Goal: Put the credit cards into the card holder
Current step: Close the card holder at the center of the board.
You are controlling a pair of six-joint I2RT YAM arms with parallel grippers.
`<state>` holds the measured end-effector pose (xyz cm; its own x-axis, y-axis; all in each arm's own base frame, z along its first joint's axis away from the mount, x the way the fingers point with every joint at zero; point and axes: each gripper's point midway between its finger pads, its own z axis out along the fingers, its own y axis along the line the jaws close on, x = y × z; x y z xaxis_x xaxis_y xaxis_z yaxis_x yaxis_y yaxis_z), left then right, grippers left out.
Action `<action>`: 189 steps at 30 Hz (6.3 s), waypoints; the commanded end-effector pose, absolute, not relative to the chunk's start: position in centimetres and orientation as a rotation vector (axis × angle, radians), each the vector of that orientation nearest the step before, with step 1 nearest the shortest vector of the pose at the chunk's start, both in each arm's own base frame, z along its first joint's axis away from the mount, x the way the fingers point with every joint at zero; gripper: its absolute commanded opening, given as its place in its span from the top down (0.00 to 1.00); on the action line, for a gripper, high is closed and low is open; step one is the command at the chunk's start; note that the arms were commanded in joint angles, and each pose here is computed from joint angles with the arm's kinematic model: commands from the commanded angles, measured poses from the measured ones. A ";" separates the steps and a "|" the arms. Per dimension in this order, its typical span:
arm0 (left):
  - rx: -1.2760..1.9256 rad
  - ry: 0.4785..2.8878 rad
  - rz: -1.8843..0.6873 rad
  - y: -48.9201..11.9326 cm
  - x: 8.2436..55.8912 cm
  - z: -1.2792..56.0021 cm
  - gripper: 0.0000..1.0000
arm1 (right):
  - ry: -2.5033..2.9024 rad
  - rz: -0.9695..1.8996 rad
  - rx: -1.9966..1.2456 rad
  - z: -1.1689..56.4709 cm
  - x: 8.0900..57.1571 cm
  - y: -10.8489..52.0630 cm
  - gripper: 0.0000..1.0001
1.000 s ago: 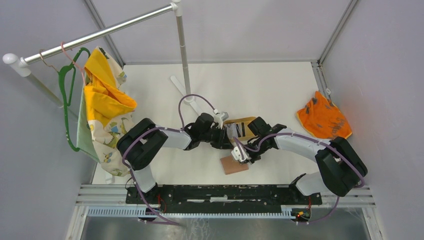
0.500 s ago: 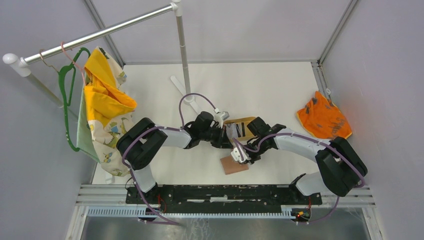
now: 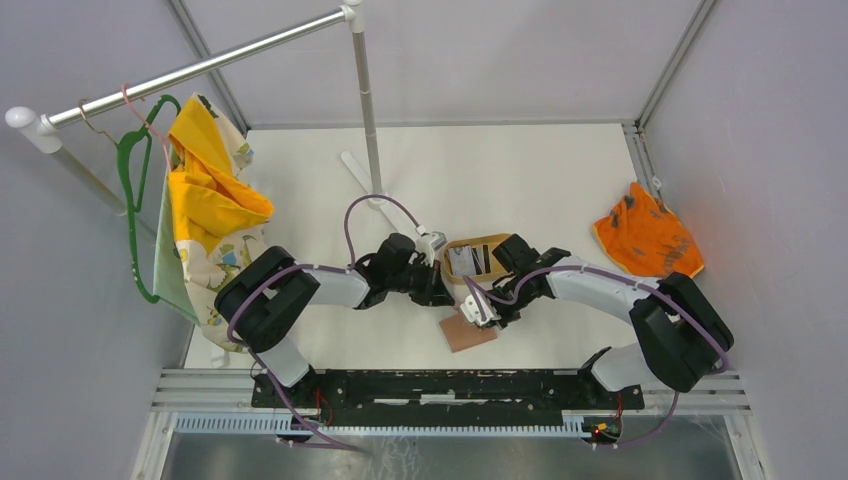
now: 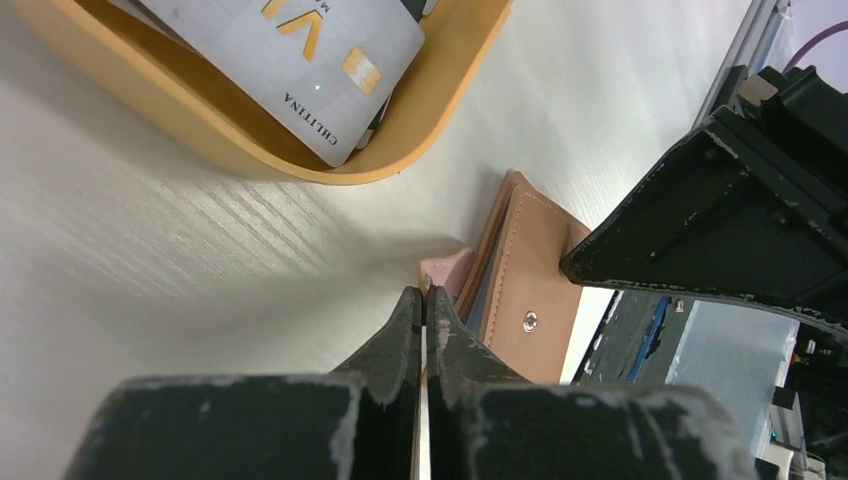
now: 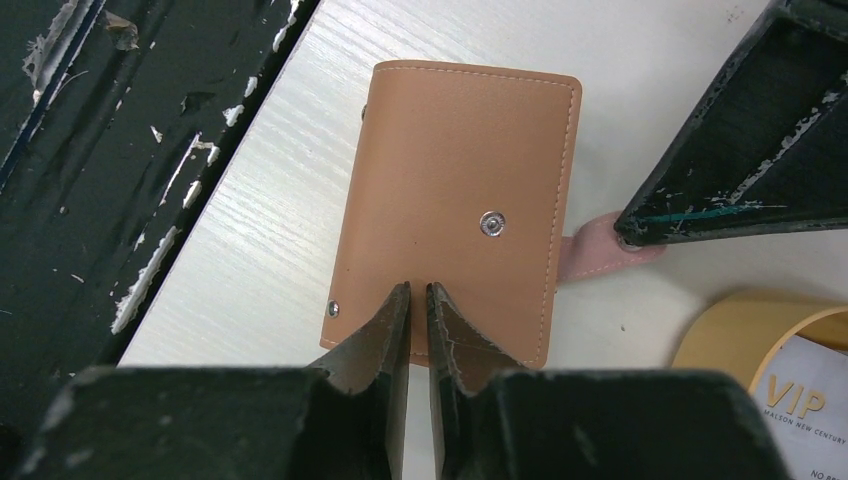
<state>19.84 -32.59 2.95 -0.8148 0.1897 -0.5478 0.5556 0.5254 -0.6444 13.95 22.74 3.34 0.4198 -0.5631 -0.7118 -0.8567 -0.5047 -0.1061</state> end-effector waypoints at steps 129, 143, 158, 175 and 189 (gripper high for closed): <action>1.114 2.211 -0.952 -34.2 15.2 4.8 0.98 | 1.277 0.850 -2.201 3.9 14.1 23.6 0.82; 1.087 2.192 -0.941 -34.0 15.5 5.5 0.98 | 1.031 0.827 -2.121 6.7 13.5 24.6 0.74; 1.069 2.148 -0.929 -34.0 15.7 6.5 0.98 | 0.797 0.734 -2.182 5.6 12.0 24.2 0.82; 1.108 2.172 -0.911 -34.3 15.0 6.3 0.98 | 0.901 0.641 -2.224 3.8 13.1 24.4 0.85; 1.157 2.206 -0.916 -34.8 13.8 5.1 0.98 | 0.955 0.634 -2.216 3.5 13.5 24.5 0.85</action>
